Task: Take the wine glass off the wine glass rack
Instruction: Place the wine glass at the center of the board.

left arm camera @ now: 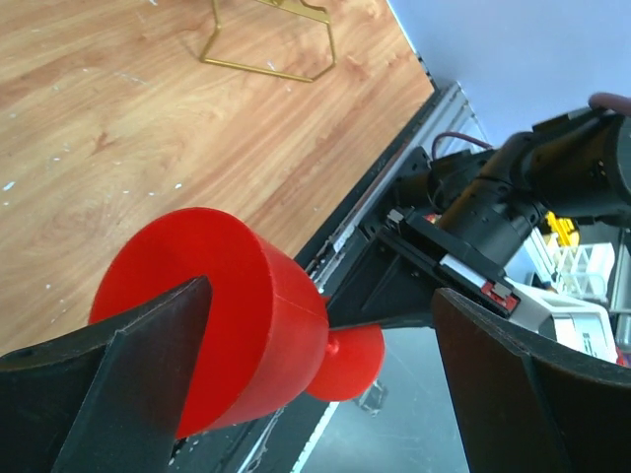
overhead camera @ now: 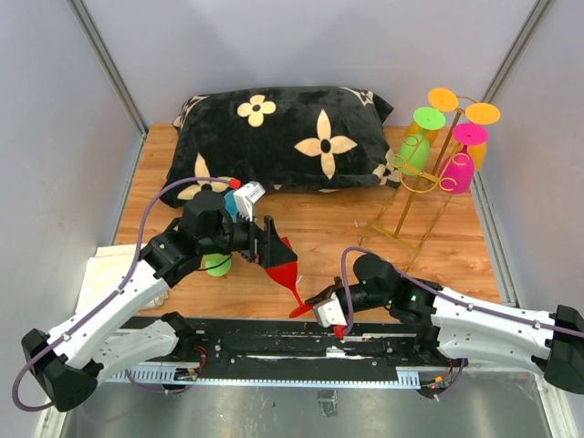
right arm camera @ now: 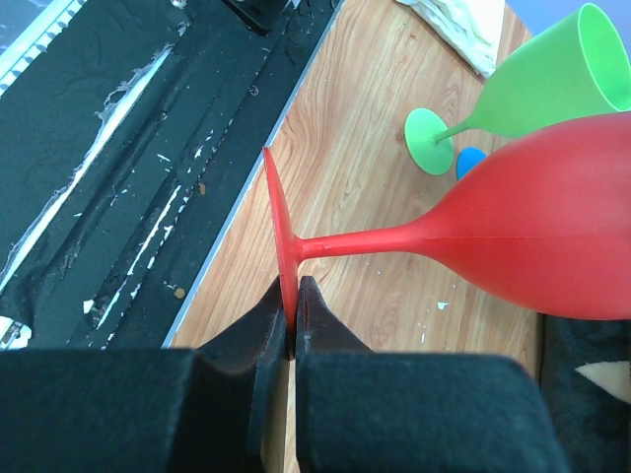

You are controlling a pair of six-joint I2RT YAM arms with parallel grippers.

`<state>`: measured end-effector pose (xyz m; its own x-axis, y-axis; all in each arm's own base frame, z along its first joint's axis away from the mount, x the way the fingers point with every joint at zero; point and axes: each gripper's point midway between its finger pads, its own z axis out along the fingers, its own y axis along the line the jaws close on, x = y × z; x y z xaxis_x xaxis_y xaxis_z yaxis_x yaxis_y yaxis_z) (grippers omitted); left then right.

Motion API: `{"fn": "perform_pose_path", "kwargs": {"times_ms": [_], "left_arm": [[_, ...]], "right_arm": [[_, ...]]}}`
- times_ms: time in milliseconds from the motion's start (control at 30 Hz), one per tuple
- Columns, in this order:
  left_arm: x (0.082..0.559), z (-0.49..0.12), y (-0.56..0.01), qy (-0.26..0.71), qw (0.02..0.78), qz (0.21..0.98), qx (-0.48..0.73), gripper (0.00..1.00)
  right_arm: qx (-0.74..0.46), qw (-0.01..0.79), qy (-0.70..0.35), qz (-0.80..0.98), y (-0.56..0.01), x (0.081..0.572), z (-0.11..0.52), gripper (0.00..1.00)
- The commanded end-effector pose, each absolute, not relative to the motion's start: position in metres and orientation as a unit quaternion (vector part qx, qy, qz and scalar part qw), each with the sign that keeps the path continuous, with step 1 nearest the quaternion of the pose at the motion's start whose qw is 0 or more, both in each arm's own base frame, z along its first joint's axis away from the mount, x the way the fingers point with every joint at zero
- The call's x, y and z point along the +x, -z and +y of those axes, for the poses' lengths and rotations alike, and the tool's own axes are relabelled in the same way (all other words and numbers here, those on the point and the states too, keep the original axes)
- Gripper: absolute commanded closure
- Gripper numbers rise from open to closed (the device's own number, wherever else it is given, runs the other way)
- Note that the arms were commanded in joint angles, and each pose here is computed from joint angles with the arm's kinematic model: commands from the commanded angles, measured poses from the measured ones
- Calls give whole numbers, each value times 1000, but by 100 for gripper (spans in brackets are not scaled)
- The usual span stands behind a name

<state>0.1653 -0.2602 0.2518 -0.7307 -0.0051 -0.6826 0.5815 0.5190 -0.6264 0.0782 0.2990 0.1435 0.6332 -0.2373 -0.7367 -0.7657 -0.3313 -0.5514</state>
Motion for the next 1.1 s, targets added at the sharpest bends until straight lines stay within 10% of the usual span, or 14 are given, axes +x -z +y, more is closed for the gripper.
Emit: {"fn": "perform_pose_path", "kwargs": {"times_ms": [0, 1067], "left_arm": [[148, -265, -268, 491, 317, 779, 227, 3], [104, -258, -265, 523, 274, 740, 322, 62]], "right_arm": [[-773, 474, -280, 315, -142, 73, 298, 99], [-764, 489, -193, 374, -125, 108, 286, 97]]}}
